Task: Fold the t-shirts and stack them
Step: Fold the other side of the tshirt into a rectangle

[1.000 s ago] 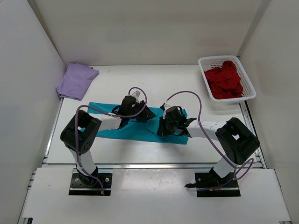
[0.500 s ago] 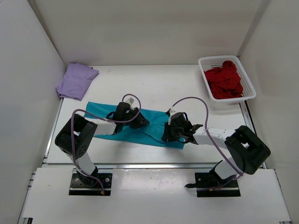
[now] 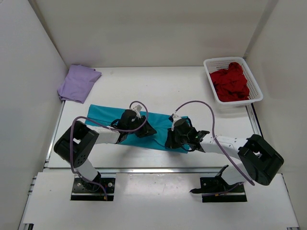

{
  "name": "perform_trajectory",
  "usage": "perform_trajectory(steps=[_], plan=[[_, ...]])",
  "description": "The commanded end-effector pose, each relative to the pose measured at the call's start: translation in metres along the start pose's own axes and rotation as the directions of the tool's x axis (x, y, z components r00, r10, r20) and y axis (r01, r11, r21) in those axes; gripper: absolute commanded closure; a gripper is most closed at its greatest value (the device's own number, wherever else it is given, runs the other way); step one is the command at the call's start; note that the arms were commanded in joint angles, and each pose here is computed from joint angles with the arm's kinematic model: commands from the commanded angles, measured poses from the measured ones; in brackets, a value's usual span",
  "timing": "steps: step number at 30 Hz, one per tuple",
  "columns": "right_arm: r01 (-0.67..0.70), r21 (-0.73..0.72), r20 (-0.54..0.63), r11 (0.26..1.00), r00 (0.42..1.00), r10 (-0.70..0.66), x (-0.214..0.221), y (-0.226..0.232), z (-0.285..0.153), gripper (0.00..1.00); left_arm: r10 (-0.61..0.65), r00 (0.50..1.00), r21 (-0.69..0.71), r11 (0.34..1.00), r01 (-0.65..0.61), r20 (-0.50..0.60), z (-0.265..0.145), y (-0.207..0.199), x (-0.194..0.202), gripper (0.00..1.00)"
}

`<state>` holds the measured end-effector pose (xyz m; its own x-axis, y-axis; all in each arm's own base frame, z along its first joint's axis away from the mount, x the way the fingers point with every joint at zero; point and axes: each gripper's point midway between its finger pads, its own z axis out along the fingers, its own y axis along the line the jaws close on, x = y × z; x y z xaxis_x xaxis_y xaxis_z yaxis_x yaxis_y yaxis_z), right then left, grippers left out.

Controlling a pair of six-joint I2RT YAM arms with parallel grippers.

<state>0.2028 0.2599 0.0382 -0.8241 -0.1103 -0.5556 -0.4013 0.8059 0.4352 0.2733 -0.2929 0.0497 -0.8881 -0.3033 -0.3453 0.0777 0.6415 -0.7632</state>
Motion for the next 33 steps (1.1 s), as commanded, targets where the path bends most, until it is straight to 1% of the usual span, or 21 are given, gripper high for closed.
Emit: perform_trajectory(steps=[1,4,5,7,9,11,13,15,18,19,20,23,24,25,26,27,28,29,30,31,33], plan=[[-0.024,-0.011,-0.025,1.0,0.999,0.023,0.012,0.001,0.007,1.0,-0.01,1.0,0.028,1.0,0.01,-0.014,-0.005,0.003,0.006,0.6],[-0.016,-0.013,-0.036,1.0,0.999,0.015,0.014,0.003,0.008,1.0,-0.025,1.0,0.018,1.0,0.025,-0.003,-0.006,0.007,0.0,0.59],[-0.006,-0.018,-0.042,1.0,0.999,0.005,0.017,0.005,0.007,1.0,-0.022,1.0,0.013,1.0,0.023,-0.017,-0.007,0.01,0.004,0.6],[0.017,-0.041,-0.024,0.999,1.0,-0.018,0.008,0.014,0.003,1.0,-0.025,1.0,0.01,1.0,0.025,0.018,-0.01,0.008,-0.006,0.59],[0.032,-0.067,-0.004,0.997,0.999,-0.032,-0.003,0.019,-0.003,0.99,-0.031,0.999,0.003,1.0,0.03,0.031,-0.014,0.01,-0.011,0.59],[0.02,-0.066,0.037,0.998,0.999,-0.018,-0.019,0.014,-0.013,0.97,-0.031,0.999,0.03,0.999,0.03,0.037,-0.02,0.004,-0.012,0.59],[-0.01,-0.04,0.089,0.999,0.996,0.013,-0.038,-0.003,-0.016,0.97,-0.012,0.998,0.048,0.999,0.009,0.055,-0.025,-0.005,-0.016,0.58],[-0.048,-0.011,0.158,0.999,0.986,0.049,-0.064,-0.029,-0.015,0.97,0.026,0.998,0.031,0.999,-0.027,0.052,-0.029,-0.007,-0.014,0.59],[-0.089,0.076,0.124,0.993,0.989,0.079,-0.072,-0.069,0.011,1.0,0.053,0.997,0.044,0.997,-0.056,0.058,-0.038,-0.014,-0.014,0.58],[-0.092,0.096,0.136,0.991,0.988,0.078,-0.081,-0.077,0.014,1.0,0.059,0.997,0.044,0.997,-0.061,0.059,-0.039,-0.013,-0.015,0.58],[-0.102,0.092,0.133,0.991,0.987,0.089,-0.088,-0.082,0.022,1.0,0.056,0.997,0.045,0.997,-0.059,0.049,-0.042,-0.011,-0.012,0.58],[-0.159,0.146,0.106,0.976,0.984,0.145,-0.094,-0.115,0.045,1.0,0.07,0.997,0.037,0.997,-0.071,0.043,-0.05,-0.005,-0.013,0.58],[-0.182,0.17,0.064,0.969,0.983,0.173,-0.085,-0.126,0.056,1.0,0.067,0.997,0.036,0.997,-0.069,0.046,-0.053,-0.002,-0.013,0.58],[-0.196,0.161,0.092,0.967,0.979,0.183,-0.108,-0.129,0.06,1.0,0.069,0.996,0.038,0.997,-0.071,0.05,-0.055,-0.003,-0.015,0.58],[-0.203,0.16,0.093,0.966,0.977,0.19,-0.13,-0.134,0.066,1.0,0.072,0.996,0.032,0.997,-0.074,0.053,-0.058,0.0,-0.016,0.58],[-0.177,0.145,0.145,0.973,0.977,0.156,-0.167,-0.132,0.071,1.0,0.07,0.996,0.031,0.997,-0.072,0.047,-0.062,0.001,-0.018,0.58],[-0.158,0.147,0.188,0.976,0.974,0.129,-0.194,-0.136,0.072,1.0,0.076,0.996,0.03,0.997,-0.077,0.045,-0.063,0.002,-0.018,0.58],[-0.158,0.147,0.19,0.976,0.973,0.129,-0.234,-0.14,0.078,1.0,0.073,0.996,0.04,0.996,-0.076,0.056,-0.066,0.0,-0.022,0.58],[-0.154,0.097,0.174,0.983,0.975,0.136,-0.275,-0.132,0.087,0.99,0.07,0.997,0.033,0.997,-0.071,0.045,-0.069,0.004,-0.022,0.59],[-0.141,0.081,0.173,0.987,0.977,0.125,-0.295,-0.128,0.087,0.99,0.066,0.997,0.02,0.998,-0.067,0.038,-0.072,0.009,-0.021,0.59],[-0.088,0.036,0.22,0.995,0.972,0.078,-0.364,-0.111,0.084,0.94,0.079,0.995,0.005,0.997,-0.079,0.059,-0.08,0.01,-0.025,0.59]])
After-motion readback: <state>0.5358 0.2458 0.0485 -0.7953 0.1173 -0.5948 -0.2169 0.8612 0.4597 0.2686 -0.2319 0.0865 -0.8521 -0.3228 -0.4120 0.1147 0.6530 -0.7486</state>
